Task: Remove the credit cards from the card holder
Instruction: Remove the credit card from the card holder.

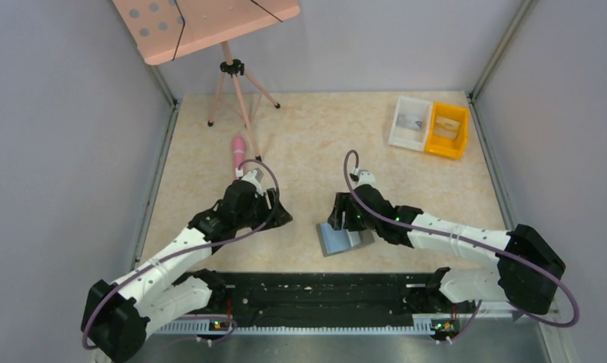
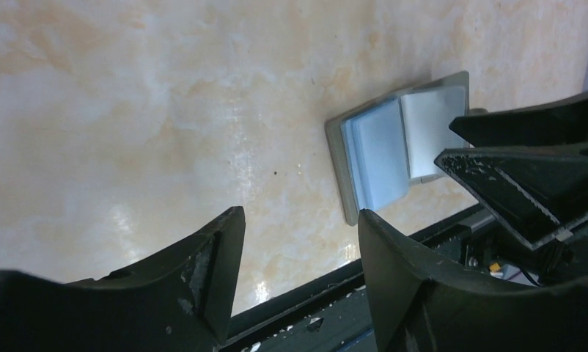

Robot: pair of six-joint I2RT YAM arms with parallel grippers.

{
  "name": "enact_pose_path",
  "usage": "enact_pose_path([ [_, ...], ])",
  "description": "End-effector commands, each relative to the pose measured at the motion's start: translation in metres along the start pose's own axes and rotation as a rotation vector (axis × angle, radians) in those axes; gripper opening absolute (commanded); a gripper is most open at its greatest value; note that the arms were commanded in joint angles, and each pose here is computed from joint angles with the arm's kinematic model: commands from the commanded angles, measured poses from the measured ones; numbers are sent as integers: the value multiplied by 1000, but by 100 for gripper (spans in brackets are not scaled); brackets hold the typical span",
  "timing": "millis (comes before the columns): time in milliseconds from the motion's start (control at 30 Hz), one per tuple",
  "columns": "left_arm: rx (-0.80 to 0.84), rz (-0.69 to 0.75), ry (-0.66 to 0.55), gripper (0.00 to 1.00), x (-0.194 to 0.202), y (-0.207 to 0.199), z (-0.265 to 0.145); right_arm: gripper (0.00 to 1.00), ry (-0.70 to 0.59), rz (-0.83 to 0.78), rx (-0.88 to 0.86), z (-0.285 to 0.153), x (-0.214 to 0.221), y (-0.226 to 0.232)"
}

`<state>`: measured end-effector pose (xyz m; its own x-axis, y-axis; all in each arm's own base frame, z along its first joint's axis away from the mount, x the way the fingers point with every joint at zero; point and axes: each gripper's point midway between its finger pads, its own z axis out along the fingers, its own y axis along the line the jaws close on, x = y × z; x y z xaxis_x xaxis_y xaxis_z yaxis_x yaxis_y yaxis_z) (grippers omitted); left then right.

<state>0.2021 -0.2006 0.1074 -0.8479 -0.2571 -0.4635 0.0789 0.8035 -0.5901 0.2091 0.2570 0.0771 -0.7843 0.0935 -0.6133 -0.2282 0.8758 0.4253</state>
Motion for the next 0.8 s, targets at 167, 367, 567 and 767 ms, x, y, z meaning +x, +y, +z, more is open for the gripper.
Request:
enact_pose_path([
  [167,-74,35,-367,65,-65,0,-61,68,3,-111,190,6,1,10],
  [367,-55,21,-488,68,-76,2,-87,70,52,-152,260,29,22,1],
  [567,-55,15,-471,68,-71,4,-83,72,107,-237,346,42,46,-10],
  [767,-54,10,-462,68,-69,5,-81,60,96,-227,351,42,48,-9],
])
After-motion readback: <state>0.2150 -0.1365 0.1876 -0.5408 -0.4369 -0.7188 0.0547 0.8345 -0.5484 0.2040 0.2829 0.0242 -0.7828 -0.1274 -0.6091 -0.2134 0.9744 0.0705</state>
